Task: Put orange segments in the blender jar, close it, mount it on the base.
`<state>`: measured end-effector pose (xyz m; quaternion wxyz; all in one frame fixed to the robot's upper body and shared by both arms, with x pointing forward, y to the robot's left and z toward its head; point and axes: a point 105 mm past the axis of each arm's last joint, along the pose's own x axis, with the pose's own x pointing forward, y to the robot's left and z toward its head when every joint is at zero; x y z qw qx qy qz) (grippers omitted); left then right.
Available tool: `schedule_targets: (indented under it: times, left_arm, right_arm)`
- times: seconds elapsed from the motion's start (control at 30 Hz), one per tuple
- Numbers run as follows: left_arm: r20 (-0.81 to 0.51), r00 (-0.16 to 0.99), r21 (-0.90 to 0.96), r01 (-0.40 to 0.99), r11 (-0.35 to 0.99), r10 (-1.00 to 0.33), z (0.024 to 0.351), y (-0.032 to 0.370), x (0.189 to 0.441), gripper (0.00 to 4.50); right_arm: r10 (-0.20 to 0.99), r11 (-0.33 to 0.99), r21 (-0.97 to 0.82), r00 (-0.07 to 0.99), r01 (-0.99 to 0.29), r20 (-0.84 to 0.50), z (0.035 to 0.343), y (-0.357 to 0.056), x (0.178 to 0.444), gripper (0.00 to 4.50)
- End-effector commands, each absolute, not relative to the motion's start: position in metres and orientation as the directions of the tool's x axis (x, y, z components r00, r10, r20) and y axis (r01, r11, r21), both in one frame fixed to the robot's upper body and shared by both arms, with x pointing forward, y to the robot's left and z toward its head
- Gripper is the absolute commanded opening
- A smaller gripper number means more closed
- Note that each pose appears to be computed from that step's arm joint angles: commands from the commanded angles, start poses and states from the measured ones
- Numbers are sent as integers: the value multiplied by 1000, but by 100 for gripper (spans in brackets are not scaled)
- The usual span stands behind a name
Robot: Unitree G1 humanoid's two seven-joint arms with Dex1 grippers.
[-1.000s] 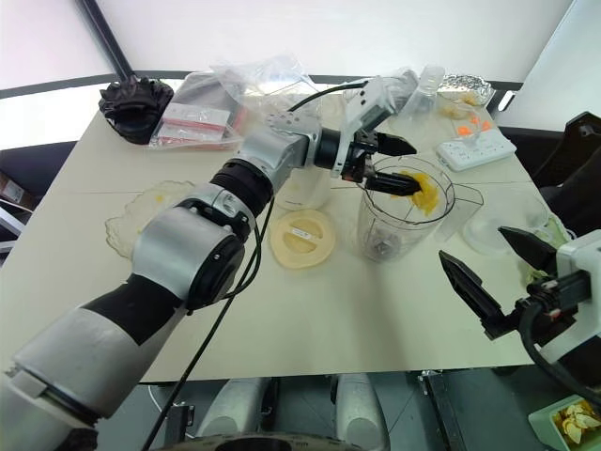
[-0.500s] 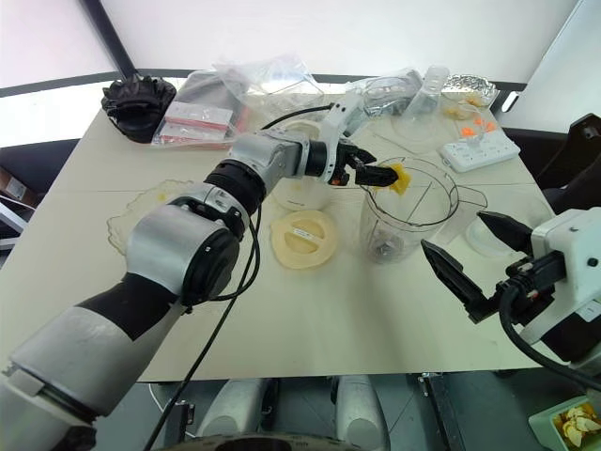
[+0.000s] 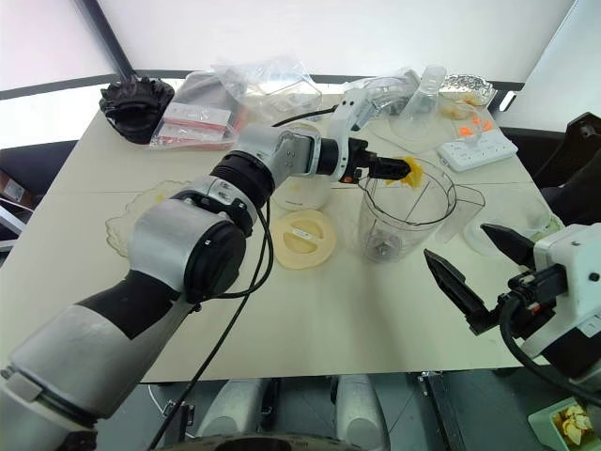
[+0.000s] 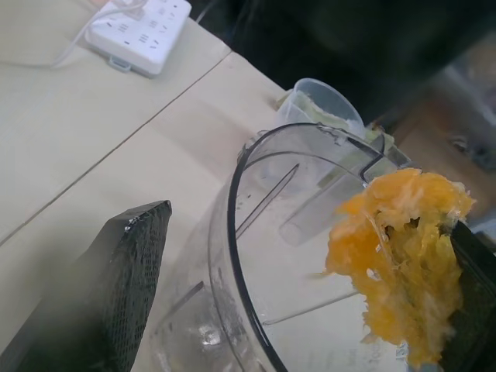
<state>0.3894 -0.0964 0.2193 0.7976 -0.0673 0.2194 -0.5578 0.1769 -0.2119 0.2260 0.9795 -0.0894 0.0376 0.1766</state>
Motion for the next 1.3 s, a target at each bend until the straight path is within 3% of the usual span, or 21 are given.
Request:
schedule_targets:
  times: [0.03, 0.17, 0.23, 0.27, 0.4, 0.43, 0.5, 0.73, 1.0, 1.3]
  left_arm:
    - [-240, 298, -329, 870, 366, -924, 233, -99, 391, 446]
    - [-221, 257, -355, 877, 323, -941, 238, -102, 386, 446]
    - [-248, 305, -342, 861, 378, -919, 232, -99, 391, 446]
    - [-223, 228, -337, 894, 295, -948, 237, -101, 383, 446]
    - [-291, 305, -312, 866, 391, -907, 224, -95, 392, 446]
    - [-285, 266, -308, 884, 351, -921, 226, -96, 388, 446]
    - [-309, 310, -277, 875, 397, -899, 223, -94, 393, 446]
    - [-302, 307, -242, 891, 384, -902, 229, -93, 394, 446]
    - [-227, 314, -168, 920, 355, -922, 255, -81, 400, 446]
    - [-103, 249, -83, 963, 258, -963, 290, -26, 405, 446]
  right_arm:
    - [345, 918, -184, 936, -352, -71, 232, -209, 175, 431]
    - [344, 918, -187, 937, -351, -68, 232, -209, 176, 431]
    - [345, 917, -190, 936, -352, -67, 233, -208, 176, 431]
    - [345, 916, -194, 936, -352, -68, 233, -208, 176, 431]
    - [347, 916, -190, 936, -353, -63, 233, -209, 177, 431]
    - [348, 916, -191, 935, -354, -63, 233, -209, 177, 431]
    - [351, 915, -190, 934, -356, -61, 233, -208, 178, 431]
    - [353, 914, -191, 934, -358, -59, 233, -208, 180, 431]
    - [350, 917, -182, 935, -355, -60, 231, -206, 179, 431]
    - [232, 943, -224, 969, -245, -83, 232, -237, 180, 431]
